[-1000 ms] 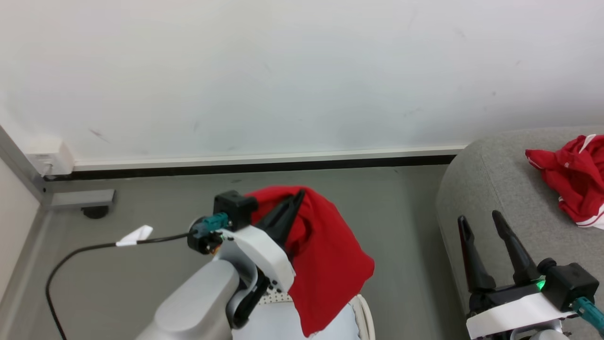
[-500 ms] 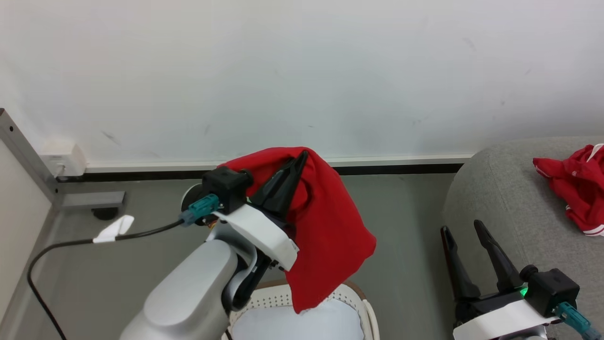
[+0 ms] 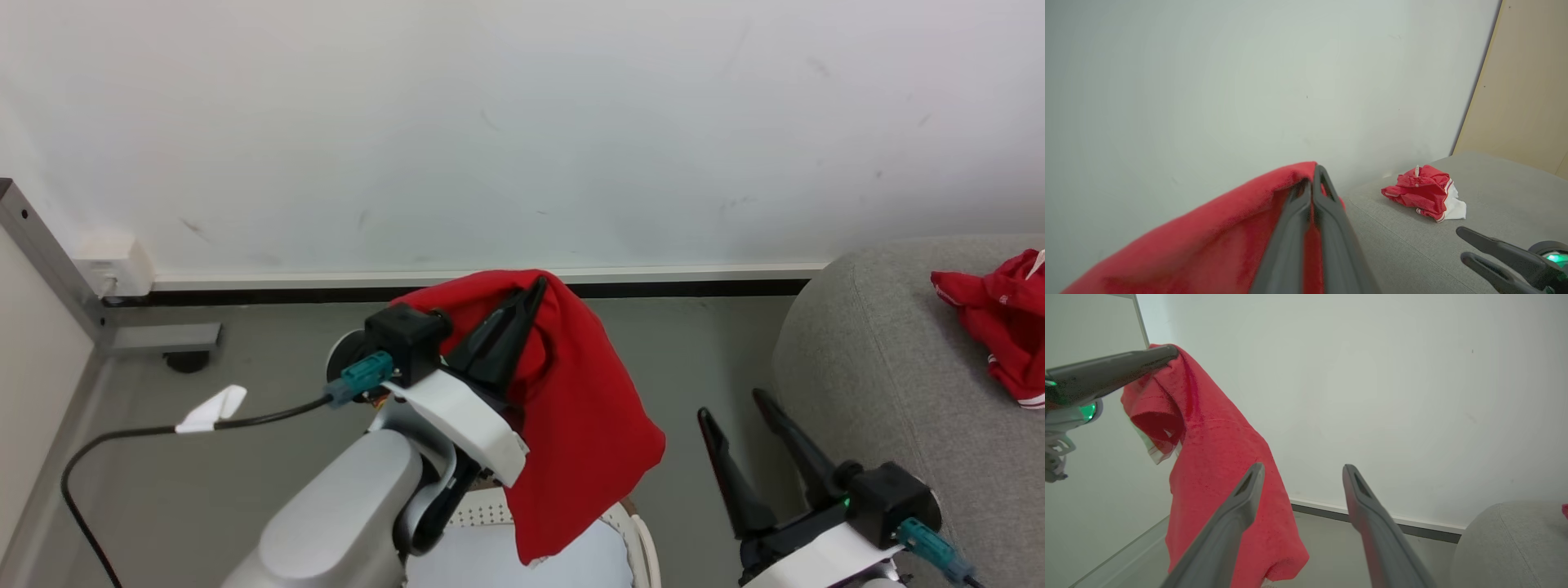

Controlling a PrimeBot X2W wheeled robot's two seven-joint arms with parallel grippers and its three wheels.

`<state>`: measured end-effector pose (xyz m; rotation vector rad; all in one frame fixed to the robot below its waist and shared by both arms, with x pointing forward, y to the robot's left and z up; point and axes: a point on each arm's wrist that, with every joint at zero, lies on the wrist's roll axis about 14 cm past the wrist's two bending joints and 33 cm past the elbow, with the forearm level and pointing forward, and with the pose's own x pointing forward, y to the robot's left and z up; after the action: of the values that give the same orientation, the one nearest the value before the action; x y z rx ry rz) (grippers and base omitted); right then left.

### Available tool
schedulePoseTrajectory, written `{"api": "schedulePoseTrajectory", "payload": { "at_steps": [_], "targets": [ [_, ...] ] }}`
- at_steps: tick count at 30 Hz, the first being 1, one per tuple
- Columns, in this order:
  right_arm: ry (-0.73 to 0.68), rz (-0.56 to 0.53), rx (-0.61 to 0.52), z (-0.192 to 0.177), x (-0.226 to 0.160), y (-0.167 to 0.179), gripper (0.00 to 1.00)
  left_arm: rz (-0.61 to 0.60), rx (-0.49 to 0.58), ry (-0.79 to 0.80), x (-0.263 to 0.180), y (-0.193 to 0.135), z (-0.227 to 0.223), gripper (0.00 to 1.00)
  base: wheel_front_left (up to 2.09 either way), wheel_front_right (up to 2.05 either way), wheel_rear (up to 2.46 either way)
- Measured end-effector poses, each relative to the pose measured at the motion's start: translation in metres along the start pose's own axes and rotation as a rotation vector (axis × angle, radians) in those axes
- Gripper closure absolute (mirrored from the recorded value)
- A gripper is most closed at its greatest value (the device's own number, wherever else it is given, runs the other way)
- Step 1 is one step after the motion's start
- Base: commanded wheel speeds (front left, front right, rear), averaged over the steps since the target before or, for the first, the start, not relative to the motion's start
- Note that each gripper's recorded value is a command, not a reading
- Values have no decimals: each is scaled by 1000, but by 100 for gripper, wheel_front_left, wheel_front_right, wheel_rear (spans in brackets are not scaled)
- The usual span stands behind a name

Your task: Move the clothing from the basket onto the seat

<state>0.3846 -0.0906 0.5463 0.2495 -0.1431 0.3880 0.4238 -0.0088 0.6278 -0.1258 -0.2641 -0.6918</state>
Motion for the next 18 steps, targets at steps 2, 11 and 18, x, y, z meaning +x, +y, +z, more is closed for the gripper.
{"api": "schedulePoseTrajectory", "payload": {
  "at_steps": [2, 11, 18],
  "targets": [
    [26, 40, -6, -7, 1, 11, 0, -3, -1, 7, -2, -2, -3, 100, 0, 0, 0],
    [97, 220, -26, -27, 15, 61, 0, -38, -25, 43, -8, -23, -16, 100, 0, 0, 0],
    [167, 253, -40, -48, 24, 68, 0, -88, -32, 75, -17, -45, -28, 100, 0, 0, 0]
  ]
}}
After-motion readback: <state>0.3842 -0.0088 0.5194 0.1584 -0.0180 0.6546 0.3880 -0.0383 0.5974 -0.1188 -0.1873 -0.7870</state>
